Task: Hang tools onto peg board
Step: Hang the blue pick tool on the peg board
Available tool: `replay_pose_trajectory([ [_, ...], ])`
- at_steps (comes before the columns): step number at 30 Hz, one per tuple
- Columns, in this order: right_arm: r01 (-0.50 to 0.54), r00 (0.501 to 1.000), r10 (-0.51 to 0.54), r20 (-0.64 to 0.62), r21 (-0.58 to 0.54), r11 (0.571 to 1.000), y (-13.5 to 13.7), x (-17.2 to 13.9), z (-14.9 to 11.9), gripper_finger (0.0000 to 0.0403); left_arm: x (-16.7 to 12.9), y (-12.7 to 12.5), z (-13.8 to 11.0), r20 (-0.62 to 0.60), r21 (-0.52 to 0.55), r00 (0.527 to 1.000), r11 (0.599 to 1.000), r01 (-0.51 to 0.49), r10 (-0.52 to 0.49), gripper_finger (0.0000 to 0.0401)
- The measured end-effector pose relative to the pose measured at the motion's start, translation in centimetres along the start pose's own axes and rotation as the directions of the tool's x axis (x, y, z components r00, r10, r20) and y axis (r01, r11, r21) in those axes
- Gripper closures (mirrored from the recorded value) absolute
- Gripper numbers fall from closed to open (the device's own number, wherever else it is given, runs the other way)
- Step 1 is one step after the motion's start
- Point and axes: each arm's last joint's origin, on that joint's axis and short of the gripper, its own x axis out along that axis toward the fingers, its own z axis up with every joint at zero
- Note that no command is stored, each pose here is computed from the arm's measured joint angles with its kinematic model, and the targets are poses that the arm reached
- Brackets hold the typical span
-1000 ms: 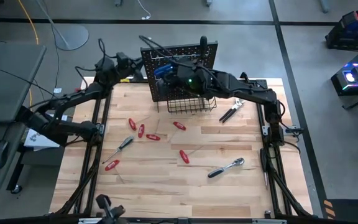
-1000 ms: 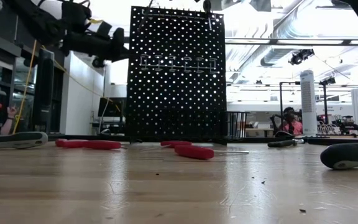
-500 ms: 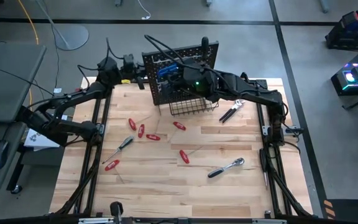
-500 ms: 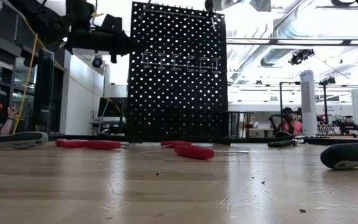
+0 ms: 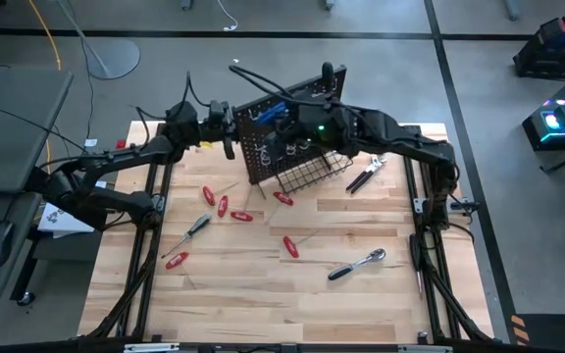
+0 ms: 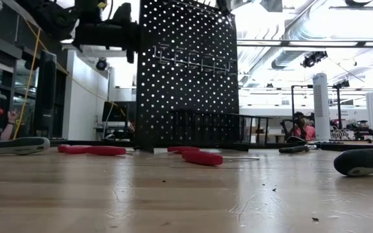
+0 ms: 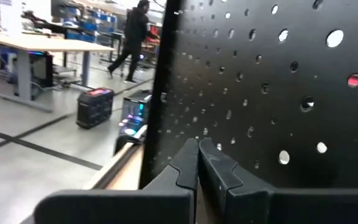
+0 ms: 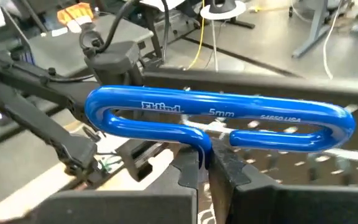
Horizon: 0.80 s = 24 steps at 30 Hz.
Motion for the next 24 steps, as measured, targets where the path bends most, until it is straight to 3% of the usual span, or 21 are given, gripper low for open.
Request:
replay_pose_trajectory([
  [10, -0.057, 0.998, 0.054, -0.027, -0.108, 0.993, 0.8, -1.3, -0.3, 0.0402, 0.8, -1.5, -0.7, -0.027, -0.004, 0.998, 0.998, -0.057, 0.057, 0.0401],
  [24, 0.007, 1.0, -0.009, -0.011, -0.214, 0.977, 0.0, -0.8, -0.1, 0.0402, 1.6, -3.5, -1.4, -0.051, -0.029, 0.997, 0.998, -0.053, 0.051, 0.0401],
])
